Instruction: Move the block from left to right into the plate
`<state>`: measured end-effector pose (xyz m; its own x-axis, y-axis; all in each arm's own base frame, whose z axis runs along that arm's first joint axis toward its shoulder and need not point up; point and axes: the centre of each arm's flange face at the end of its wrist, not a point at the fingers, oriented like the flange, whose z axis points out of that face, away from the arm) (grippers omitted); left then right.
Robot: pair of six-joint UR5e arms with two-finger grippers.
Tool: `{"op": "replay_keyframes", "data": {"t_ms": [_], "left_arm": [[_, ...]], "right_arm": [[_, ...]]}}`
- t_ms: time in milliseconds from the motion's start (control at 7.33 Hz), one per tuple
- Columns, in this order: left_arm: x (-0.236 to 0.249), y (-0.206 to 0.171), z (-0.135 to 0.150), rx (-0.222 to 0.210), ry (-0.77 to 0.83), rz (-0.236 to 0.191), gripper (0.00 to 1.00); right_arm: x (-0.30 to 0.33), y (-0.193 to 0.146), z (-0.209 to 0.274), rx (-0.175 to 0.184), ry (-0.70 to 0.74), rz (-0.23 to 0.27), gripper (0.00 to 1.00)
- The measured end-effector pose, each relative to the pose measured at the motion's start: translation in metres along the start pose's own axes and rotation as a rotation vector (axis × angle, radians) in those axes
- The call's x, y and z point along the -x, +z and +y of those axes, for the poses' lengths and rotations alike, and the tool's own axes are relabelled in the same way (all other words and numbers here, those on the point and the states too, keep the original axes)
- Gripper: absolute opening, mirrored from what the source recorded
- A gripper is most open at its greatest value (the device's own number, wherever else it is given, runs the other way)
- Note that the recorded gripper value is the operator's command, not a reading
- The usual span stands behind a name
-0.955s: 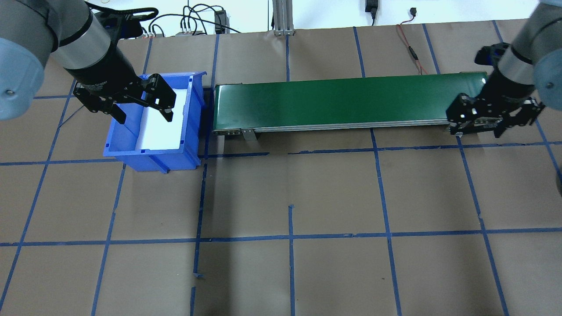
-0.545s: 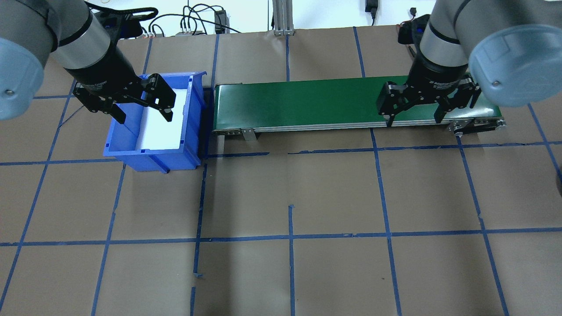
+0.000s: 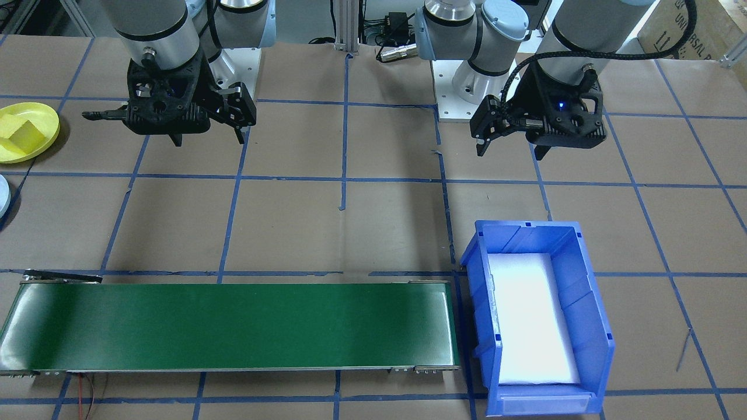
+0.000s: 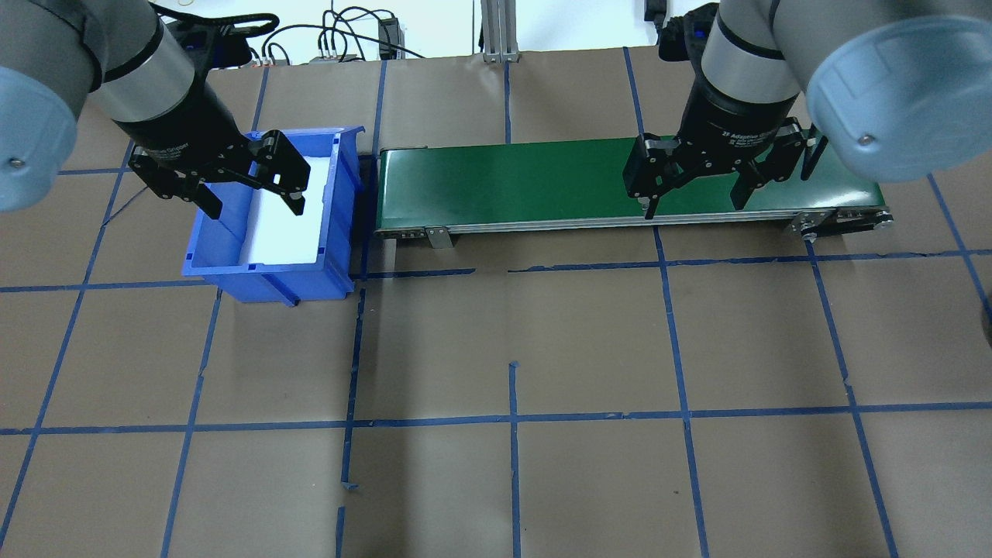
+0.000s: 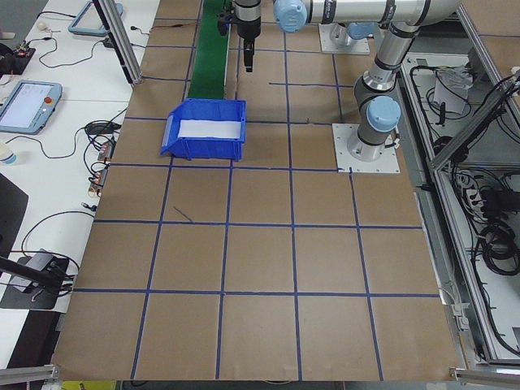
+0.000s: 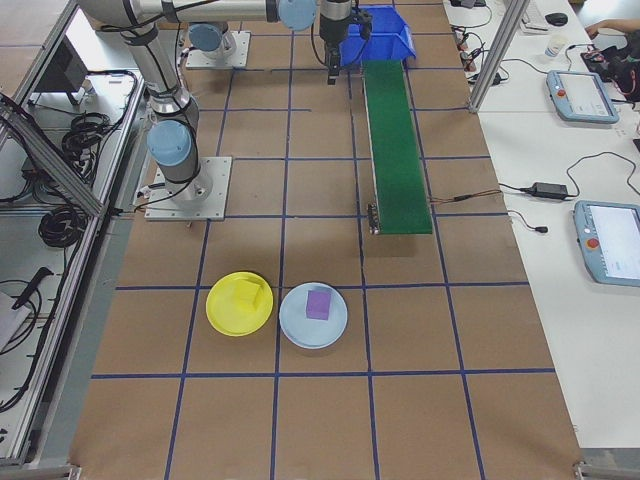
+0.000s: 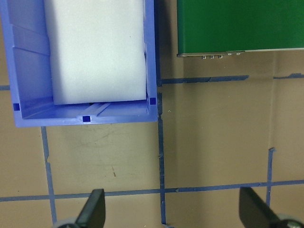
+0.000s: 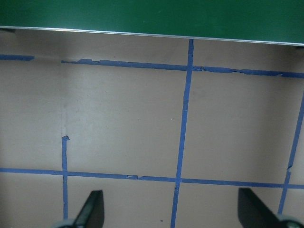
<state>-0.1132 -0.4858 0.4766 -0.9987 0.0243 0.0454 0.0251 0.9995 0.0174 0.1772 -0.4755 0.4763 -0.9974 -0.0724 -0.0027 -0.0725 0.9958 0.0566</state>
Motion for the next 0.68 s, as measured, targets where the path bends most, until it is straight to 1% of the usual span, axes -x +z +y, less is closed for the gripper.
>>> {"op": "replay_keyframes", "data": {"t_ms": [273, 682], "left_arm": [[0.0000, 0.0000, 0.0000, 0.000, 0.000, 0.000, 1.00], [0.0000, 0.0000, 0.0000, 0.000, 0.000, 0.000, 1.00]], "right_arm": [[-0.0053, 0.0015, -0.0020, 0.021, 0.012, -0.003, 1.00], [-0.0118, 0.0040, -0.0025, 0.034, 0.025, -0.003, 1.00]]}}
